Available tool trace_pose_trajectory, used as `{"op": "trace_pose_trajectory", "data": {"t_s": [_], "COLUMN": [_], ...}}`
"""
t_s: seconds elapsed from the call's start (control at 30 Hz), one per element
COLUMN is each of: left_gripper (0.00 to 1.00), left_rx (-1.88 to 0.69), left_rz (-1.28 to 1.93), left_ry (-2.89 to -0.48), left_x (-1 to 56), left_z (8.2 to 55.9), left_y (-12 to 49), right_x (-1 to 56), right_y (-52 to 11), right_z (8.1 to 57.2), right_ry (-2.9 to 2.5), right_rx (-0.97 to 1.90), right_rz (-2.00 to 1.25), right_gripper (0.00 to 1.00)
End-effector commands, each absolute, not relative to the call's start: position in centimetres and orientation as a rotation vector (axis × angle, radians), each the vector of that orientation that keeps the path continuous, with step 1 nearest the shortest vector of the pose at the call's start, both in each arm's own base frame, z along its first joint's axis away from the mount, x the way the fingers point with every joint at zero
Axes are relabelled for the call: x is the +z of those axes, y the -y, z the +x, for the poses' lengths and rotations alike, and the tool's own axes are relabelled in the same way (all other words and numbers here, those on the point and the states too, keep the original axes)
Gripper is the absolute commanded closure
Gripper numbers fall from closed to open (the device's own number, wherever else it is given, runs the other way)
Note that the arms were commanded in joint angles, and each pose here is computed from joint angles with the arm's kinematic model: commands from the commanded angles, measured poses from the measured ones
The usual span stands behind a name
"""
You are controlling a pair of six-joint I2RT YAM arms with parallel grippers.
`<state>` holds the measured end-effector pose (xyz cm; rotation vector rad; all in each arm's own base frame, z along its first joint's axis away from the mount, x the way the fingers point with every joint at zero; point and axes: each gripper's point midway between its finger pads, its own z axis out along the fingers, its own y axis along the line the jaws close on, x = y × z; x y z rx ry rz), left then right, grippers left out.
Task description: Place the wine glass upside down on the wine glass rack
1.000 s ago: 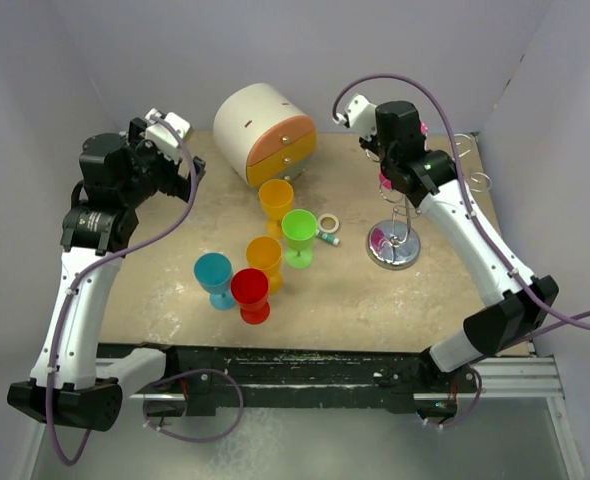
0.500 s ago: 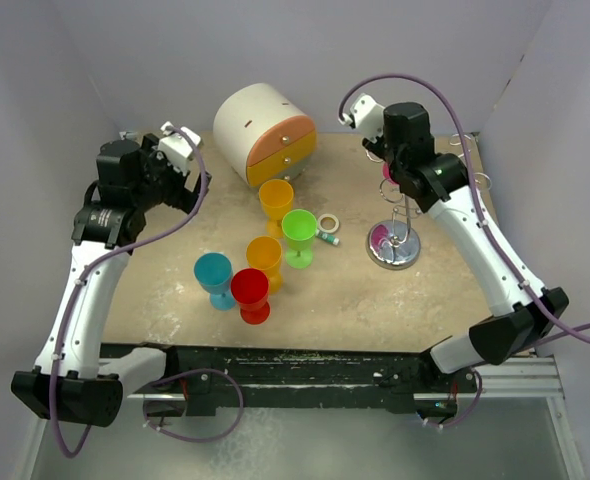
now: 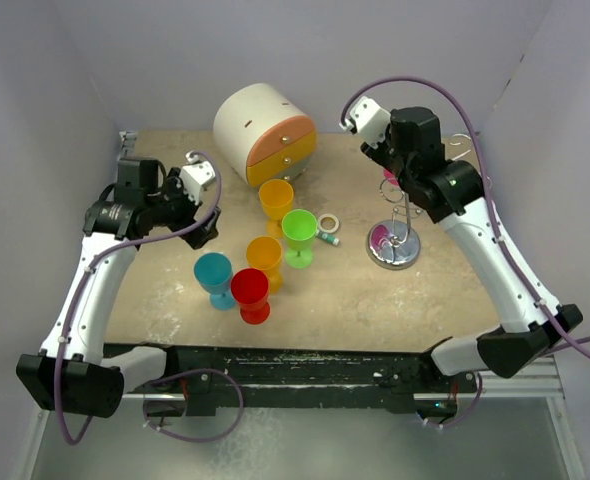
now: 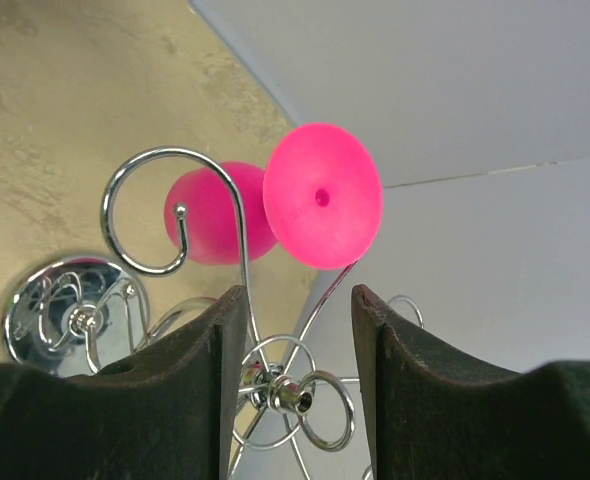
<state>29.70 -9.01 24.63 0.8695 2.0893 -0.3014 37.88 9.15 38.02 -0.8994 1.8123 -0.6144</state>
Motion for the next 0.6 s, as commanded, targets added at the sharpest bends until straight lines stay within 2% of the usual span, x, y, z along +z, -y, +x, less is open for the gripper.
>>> {"op": "trace_pose_trajectory", "data": {"t_s": [0.0, 0.27, 0.57], "left_gripper": [0.03, 0.11, 0.32], "left_rx": [-0.418, -0.379, -0.447], "left_rz": [1.037, 1.118, 1.146], "left_ry": [-2.108, -2.197, -2.277], "left_x": [23.0, 20.0, 17.4], "left_z": [26.4, 25.5, 25.1], "left_y": [10.0, 8.8, 9.1], "right_x": [40.6, 41.9, 42.7], "right_y": [-9.9, -11.6, -11.8], "right_z": [36.0, 33.8, 33.3], "right_ry": [-1.764, -1.739, -1.725], "right_rx": [-0.506, -0.317, -0.280], "right_rz": [-0.857, -0.876, -0.873], "right_gripper": [0.51, 0.50, 0.49]}}
